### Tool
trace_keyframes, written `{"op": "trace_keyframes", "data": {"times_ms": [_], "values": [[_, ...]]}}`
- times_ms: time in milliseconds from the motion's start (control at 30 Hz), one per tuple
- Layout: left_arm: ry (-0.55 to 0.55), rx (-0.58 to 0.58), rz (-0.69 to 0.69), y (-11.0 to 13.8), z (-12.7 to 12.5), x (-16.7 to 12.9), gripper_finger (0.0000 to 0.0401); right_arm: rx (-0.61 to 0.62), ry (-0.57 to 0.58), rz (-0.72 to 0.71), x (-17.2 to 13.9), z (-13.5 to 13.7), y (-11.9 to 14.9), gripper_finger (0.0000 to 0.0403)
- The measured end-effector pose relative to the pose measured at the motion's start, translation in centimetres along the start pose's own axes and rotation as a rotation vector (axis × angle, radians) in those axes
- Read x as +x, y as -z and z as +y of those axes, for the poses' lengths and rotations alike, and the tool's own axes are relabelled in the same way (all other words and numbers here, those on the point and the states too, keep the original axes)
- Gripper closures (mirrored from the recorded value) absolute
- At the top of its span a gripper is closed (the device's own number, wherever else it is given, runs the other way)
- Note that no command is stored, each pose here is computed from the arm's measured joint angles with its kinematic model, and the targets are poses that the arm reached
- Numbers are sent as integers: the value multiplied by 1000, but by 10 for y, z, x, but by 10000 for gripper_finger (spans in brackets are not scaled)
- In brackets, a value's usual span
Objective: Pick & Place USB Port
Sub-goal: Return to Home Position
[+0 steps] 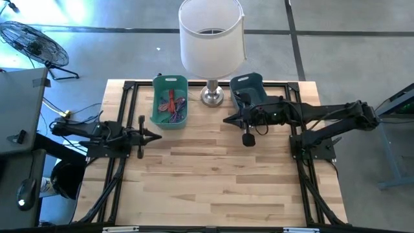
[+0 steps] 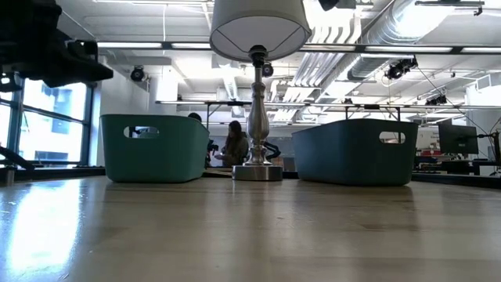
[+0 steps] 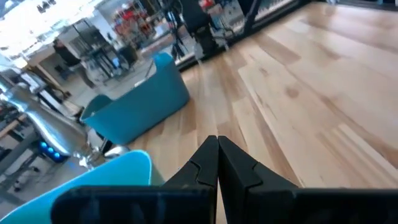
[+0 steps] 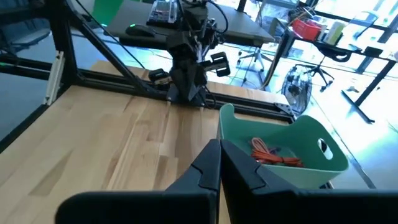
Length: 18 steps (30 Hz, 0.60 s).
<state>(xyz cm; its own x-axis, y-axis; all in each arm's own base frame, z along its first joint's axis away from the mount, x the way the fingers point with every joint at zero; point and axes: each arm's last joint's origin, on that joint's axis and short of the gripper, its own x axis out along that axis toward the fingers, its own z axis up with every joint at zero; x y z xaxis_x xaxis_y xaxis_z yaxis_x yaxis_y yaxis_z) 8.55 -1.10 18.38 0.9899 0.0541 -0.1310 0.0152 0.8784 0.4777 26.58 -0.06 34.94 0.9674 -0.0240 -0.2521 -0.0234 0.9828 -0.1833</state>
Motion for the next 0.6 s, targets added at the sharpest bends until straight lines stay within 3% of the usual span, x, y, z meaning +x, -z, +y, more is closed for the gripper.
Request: {"op": "trace_keyframes", "data": {"times_ms": [133, 333, 600], "values": [[4, -14, -71, 5, -5, 6, 401, -4, 18, -21, 1, 8, 11, 403], [95, 24, -194, 4, -11, 9, 401, 43, 51, -90, -10, 13, 41, 403], [155, 33, -210, 5, -14, 10, 401, 93, -5, -228, -38, 23, 93, 403]]}}
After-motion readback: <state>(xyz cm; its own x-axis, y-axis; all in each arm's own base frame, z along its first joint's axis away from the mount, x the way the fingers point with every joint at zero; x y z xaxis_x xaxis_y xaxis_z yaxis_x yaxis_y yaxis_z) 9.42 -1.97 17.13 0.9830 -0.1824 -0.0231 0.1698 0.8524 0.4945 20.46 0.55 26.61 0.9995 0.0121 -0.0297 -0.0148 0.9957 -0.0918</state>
